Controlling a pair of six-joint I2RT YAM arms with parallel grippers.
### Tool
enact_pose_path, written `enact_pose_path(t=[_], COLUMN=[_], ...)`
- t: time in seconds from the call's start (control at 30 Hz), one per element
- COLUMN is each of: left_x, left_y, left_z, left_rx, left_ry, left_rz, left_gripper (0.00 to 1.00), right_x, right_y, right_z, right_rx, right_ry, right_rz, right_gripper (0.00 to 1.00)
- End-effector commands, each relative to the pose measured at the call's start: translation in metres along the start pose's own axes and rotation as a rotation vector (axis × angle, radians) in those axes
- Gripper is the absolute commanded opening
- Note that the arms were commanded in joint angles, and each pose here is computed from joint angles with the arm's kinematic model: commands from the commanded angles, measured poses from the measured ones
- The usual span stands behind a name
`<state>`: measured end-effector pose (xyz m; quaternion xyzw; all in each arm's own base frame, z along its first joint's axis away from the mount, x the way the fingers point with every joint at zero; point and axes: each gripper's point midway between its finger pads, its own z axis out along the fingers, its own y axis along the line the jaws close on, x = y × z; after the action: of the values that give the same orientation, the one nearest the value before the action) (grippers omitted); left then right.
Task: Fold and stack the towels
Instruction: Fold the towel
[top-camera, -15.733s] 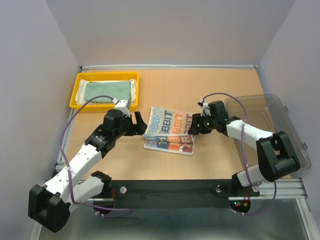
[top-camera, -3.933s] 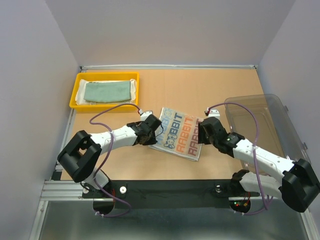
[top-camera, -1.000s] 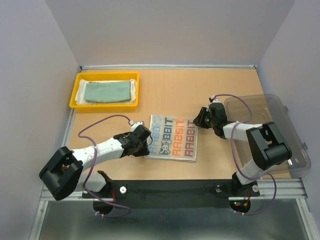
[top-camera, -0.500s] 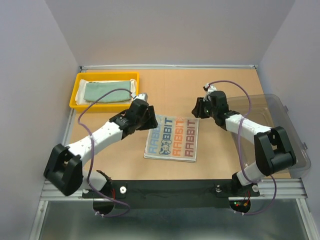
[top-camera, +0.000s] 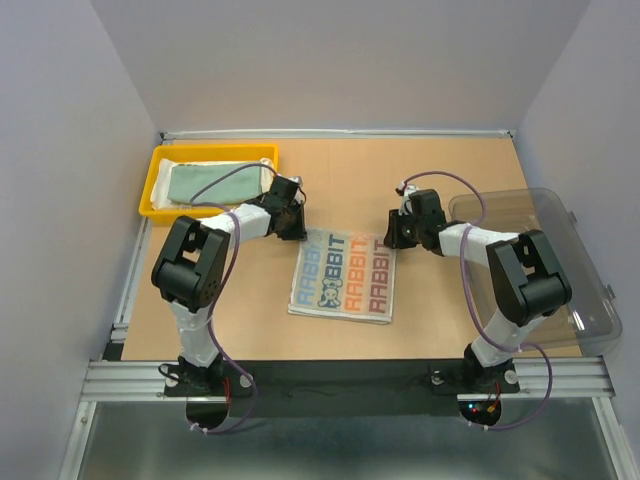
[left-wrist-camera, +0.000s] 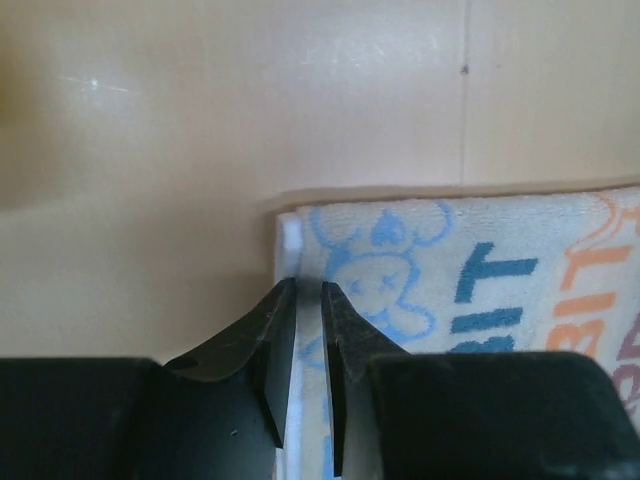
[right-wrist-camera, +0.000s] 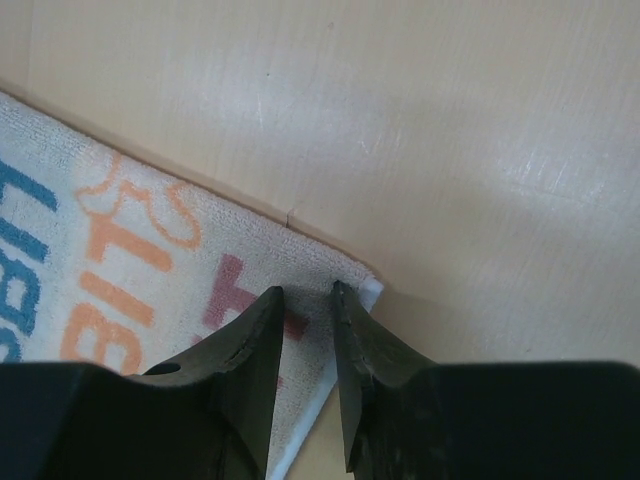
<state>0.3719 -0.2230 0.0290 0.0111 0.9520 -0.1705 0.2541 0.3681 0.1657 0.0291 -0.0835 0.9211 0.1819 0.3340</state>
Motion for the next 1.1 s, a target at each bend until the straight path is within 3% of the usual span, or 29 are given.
enact_pose_path(t=[0.0,0.07,0.17,0.2,0.3,0.33,0.43,0.6,1.07], left_x=[0.026,0.026,0.023,0.022,-0.001,-0.009,-0.021,-0.021,-0.026], left_y=[0.013,0.008,0.007,0.012,0.024,0.027,0.039,0.035,0.037], left_z=[-0.006,-0.02,-0.044,-0.05,-0.078,-0.09,-0.108,-0.115,-0.124], left_rx=[-0.023,0.001,0.014,-0.004,-0.087,-0.114,-0.176,-0.128,-0.137], left_ry=[0.075,0.06,0.018,0.008,-0.104,-0.14,-0.218,-0.26,-0.293], left_rz=[-0.028,-0.031,0.012,0.03,0.092,0.111,0.189,0.263,0.308], left_gripper=[0.29,0.29,0.41,0.53,0.7,0.81,0.91,0.95,0.95], right_x=[-0.019,-0.03,-0.045,-0.06,-0.072,-0.069,-0.071,-0.047,-0.014], right_y=[-0.011,-0.01,-0.01,-0.006,0.0,0.002,0.005,-0.005,-0.016], right_z=[-0.002,-0.008,-0.02,-0.023,-0.027,-0.027,-0.025,-0.016,0.004], right_rx=[0.056,0.063,0.069,0.051,0.027,0.005,-0.02,-0.015,-0.027], right_ry=[-0.034,-0.037,-0.027,-0.043,-0.021,0.004,0.032,0.162,0.278], right_rz=[-0.071,-0.112,-0.218,-0.272,-0.324,-0.346,-0.387,-0.41,-0.411], right_gripper=[0.32,0.32,0.37,0.41,0.47,0.48,0.49,0.5,0.48])
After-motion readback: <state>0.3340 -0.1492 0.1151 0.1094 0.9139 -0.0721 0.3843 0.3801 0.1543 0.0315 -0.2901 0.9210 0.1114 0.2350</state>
